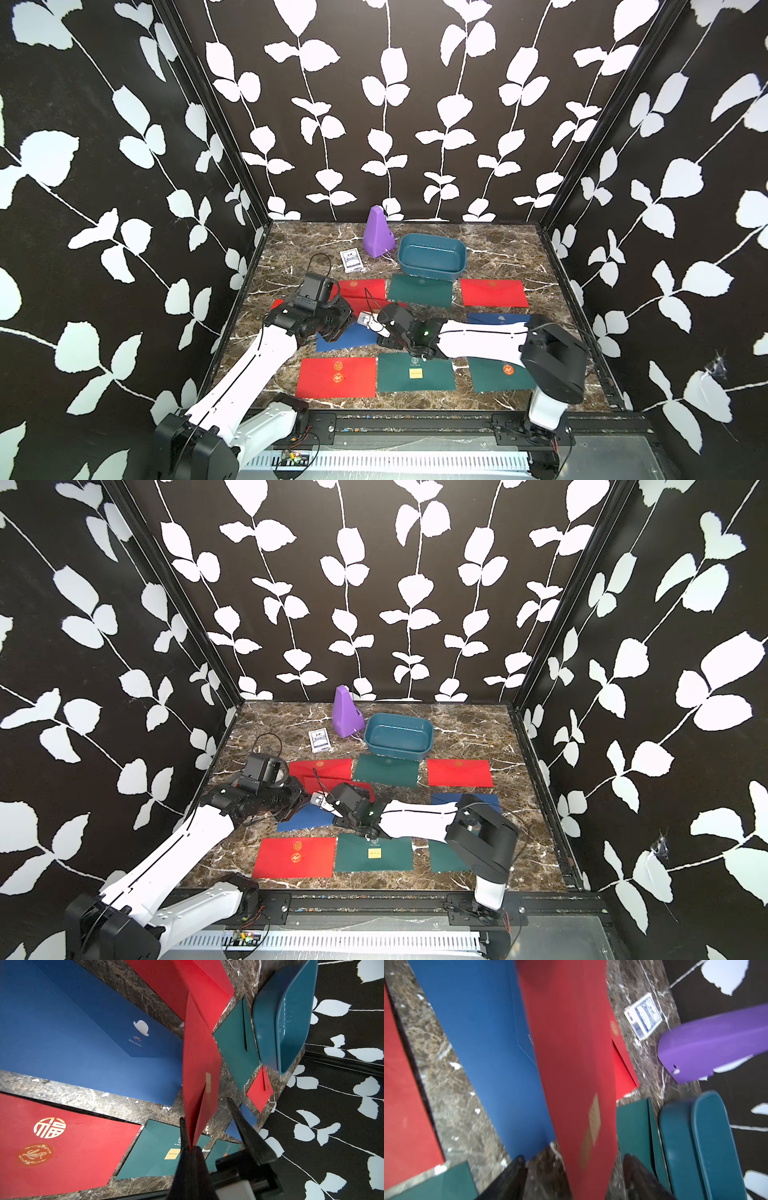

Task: Put the sealed envelopes into the storage box
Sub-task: Pick up the envelope from the center of the board.

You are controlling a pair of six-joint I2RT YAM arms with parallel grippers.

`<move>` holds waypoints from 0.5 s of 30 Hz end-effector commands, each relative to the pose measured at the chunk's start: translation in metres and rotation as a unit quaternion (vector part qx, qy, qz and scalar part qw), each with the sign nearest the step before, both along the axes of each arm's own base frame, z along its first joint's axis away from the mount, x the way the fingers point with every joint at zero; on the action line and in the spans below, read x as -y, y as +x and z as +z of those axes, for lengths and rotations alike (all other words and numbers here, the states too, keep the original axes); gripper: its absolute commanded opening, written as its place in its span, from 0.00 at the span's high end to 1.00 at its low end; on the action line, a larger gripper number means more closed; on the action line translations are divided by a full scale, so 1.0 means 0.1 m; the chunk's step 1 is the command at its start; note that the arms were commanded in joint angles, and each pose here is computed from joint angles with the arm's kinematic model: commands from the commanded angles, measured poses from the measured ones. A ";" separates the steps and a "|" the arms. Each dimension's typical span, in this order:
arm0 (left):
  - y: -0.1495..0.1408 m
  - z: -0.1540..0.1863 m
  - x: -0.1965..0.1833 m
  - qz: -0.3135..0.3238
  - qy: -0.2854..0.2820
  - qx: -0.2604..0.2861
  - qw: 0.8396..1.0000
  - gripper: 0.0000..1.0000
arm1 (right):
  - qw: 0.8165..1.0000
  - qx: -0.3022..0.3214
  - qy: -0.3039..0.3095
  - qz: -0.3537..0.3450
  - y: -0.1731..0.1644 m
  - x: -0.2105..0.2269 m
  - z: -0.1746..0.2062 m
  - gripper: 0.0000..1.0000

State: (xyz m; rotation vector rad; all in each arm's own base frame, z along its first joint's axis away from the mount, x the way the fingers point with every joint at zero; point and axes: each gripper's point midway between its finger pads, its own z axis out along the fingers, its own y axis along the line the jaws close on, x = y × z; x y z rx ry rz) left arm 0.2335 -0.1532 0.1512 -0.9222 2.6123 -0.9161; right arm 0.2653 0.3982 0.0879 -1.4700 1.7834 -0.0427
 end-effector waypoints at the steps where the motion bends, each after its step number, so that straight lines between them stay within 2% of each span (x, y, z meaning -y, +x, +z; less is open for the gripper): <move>1: -0.05 0.00 0.01 -0.003 -0.002 -0.007 1.000 1.00 | 0.998 0.005 0.063 -0.002 0.20 -0.19 0.20 0.34; 6: -0.07 -0.03 0.01 -0.004 -0.005 -0.012 1.000 1.00 | 0.996 -0.012 0.086 -0.008 0.32 -0.15 0.20 0.59; 10: -0.03 -0.01 0.05 0.003 -0.018 -0.006 1.000 1.00 | 0.995 -0.031 0.091 0.003 0.24 -0.10 0.23 0.78; 14: 0.07 0.04 0.09 0.001 -0.026 0.007 1.000 1.00 | 0.994 -0.057 0.090 0.016 0.07 0.01 0.29 0.89; 15: 0.09 0.07 0.10 -0.002 -0.023 0.014 1.000 0.95 | 0.994 -0.062 0.085 0.017 0.03 0.05 0.30 0.89</move>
